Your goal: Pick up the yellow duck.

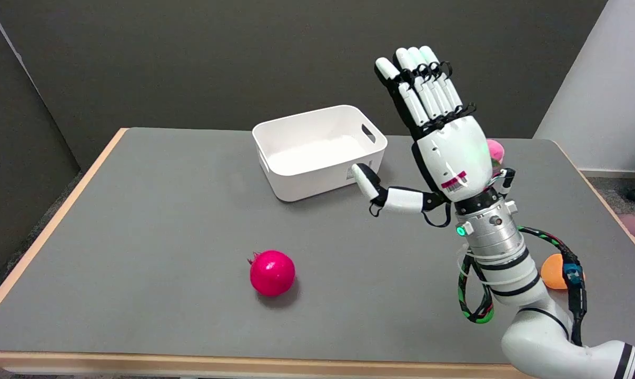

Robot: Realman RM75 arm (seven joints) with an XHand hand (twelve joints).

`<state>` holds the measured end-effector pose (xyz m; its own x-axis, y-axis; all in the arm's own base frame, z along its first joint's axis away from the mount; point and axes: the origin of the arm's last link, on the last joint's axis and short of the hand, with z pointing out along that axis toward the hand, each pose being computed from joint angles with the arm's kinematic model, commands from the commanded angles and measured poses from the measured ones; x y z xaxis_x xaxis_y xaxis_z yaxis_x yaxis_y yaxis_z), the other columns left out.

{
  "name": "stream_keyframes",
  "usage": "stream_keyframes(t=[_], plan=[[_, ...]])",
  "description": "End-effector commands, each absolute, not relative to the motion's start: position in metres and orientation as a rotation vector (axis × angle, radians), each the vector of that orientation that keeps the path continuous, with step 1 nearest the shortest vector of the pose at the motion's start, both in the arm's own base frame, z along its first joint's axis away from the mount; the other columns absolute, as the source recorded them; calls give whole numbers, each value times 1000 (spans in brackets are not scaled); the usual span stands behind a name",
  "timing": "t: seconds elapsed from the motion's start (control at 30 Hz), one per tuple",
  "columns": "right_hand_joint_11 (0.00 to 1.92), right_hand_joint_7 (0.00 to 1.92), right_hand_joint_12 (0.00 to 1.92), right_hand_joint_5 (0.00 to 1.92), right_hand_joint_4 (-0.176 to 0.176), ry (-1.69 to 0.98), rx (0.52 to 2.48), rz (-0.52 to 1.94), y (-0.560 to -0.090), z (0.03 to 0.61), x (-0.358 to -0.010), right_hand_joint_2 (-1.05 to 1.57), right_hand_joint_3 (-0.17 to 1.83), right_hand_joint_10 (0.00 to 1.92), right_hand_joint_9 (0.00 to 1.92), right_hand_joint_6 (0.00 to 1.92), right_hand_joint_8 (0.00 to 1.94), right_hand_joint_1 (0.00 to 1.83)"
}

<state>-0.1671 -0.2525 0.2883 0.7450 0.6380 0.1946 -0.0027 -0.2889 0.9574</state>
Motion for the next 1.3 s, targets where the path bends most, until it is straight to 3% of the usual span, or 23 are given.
stream_keyframes(t=[0.03,0.33,0.43,0.53,0.7,1.0,1.3], plan=[[-1,-1,-1,-1,16,477,1726,624,-257,305,-175,666,834,-1,-1,214,-1,425],[-1,-1,-1,36,5,415,1442,457,-223,393,-180,626,884,-1,-1,187,14,484],[-1,-1,-1,21,9,419,1366,424,-204,410,-185,675,813,-1,-1,261,38,444],[-1,-1,-1,44,3,405,1301,407,-188,422,-194,615,921,-1,-1,218,77,473],[-1,-1,-1,50,5,364,1161,381,-157,446,-210,624,935,-1,-1,223,74,474],[-1,-1,2,50,6,309,1029,360,-108,449,-247,626,935,0,-1,227,73,455],[-1,-1,61,49,1,226,998,355,-105,440,-284,611,929,-1,-1,203,72,449]])
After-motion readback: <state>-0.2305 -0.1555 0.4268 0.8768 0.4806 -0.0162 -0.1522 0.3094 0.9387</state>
